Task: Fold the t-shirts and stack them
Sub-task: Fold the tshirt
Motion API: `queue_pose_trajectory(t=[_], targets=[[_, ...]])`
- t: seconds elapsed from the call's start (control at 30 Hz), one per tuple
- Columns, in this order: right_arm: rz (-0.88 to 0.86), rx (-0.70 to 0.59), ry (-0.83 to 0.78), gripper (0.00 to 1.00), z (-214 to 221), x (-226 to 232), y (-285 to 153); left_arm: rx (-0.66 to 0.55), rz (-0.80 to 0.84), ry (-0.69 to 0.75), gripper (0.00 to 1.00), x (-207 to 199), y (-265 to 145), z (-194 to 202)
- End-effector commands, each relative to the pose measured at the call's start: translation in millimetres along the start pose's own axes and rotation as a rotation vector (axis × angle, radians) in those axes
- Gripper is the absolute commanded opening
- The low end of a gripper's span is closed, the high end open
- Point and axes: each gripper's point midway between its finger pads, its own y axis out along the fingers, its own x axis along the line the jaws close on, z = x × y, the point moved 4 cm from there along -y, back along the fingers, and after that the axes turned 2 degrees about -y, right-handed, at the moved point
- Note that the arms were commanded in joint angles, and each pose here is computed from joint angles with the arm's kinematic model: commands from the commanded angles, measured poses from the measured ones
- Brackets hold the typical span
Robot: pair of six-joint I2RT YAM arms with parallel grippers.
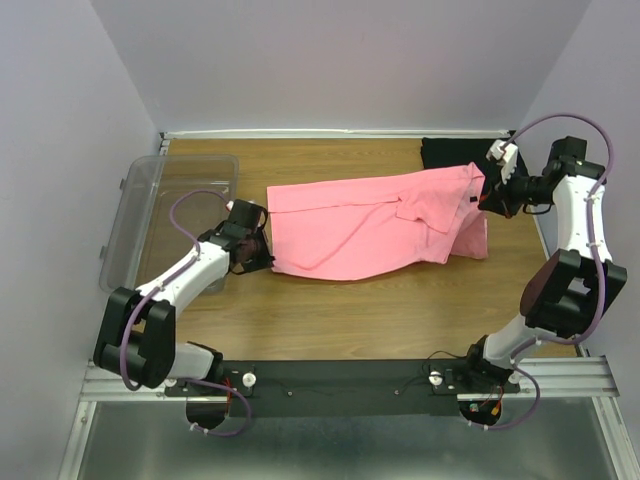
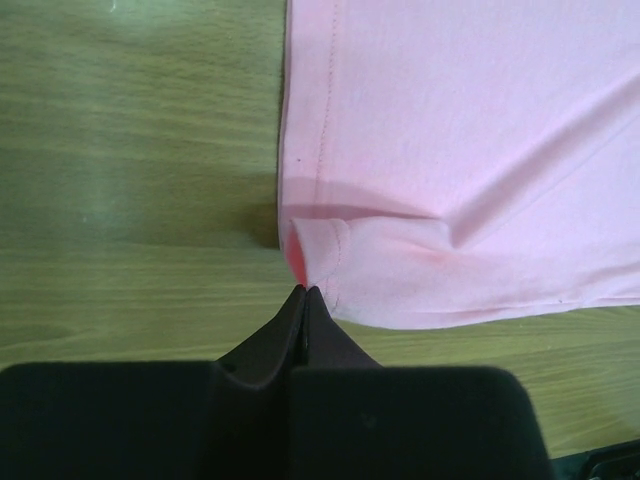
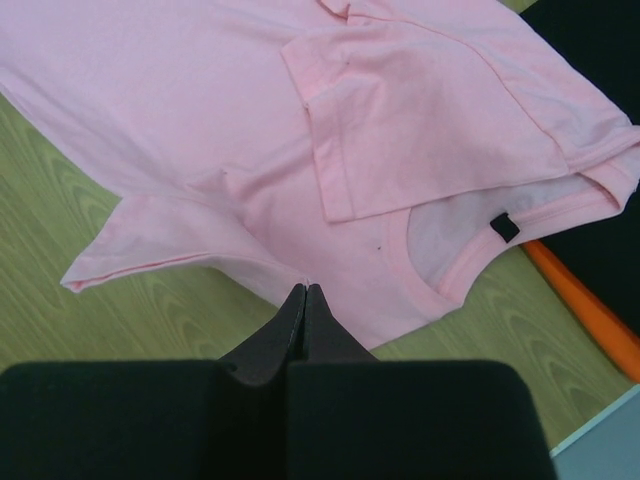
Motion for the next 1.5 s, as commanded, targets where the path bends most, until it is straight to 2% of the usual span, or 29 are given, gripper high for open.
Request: queue_pose_trajectory(t=[0.0,0.77,1.0,1.17,1.47], targets=[[0.011,-0.061,0.028,0.01,-11.1,-12.6,0.5,0.011,0.046,0.043,0.0,-9.9,-0.8,-7.0],[0.111,-0.119,0.135,0.01,-16.7,-63.3,17.6,0.093,0.085,0.075,0.0,-13.2,3.6,-10.1],[0.136,-0.136,0.142,0.01,-18.0,-69.0,20.0,0.132,0.155,0.089,0.0,-16.2,-2.4,1.3],[0.144,-0.141,0.139,0.01,-16.4,-70.8,21.3,0.122,0.192,0.096,0.0,-24.1,-10.2,-6.0],[0.15,-0.145,0.13,0.01,-16.5,-68.4,20.3,0.179,0.21,0.044,0.0,-28.9,0.4,-11.2]])
